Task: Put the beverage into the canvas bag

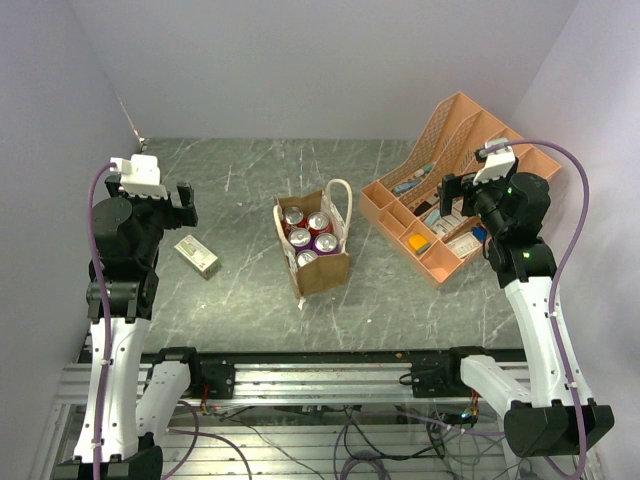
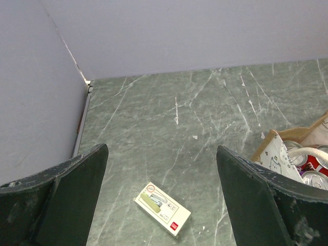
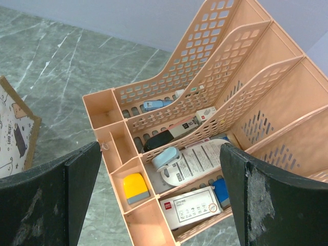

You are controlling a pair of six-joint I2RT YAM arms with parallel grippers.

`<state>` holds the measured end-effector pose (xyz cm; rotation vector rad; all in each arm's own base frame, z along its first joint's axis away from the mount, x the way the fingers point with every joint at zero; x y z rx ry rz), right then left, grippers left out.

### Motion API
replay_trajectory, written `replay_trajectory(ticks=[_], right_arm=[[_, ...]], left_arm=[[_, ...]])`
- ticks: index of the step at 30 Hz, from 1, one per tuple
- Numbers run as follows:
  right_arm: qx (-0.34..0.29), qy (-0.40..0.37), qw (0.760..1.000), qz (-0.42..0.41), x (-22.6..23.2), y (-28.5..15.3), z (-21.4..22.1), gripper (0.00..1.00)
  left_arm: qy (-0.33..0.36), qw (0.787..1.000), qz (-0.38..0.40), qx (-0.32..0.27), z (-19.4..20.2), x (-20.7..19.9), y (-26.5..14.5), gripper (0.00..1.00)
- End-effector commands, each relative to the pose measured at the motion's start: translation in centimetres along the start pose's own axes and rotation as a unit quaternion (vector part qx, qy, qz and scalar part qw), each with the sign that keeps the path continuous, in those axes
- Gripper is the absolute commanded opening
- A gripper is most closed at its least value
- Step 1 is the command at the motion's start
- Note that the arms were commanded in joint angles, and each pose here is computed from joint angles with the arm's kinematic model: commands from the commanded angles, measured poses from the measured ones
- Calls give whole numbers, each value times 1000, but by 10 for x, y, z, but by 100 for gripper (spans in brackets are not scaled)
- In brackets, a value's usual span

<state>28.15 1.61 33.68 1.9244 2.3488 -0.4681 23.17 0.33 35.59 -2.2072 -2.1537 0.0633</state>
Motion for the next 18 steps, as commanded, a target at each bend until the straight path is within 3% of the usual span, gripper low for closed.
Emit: replay_trajectory(ticks=[1, 18], right_arm=[[-13, -5, 1000, 10, -3, -3, -3, 100], [-14, -4, 1000, 8, -2, -4, -3, 100]], left_arm=[[5, 1000, -2, -12, -5, 2, -3, 97], [5, 1000, -4, -9, -5, 3, -1, 97]])
Point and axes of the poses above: each gripper's point midway between its finger pads, its own y axis out along the fingers, its own x axis along the line the jaws close on, z = x × y, the point moved 6 cm from there along -y, back along the fingers, and after that the axes turned 4 degrees about -y, right-handed, at the moved point
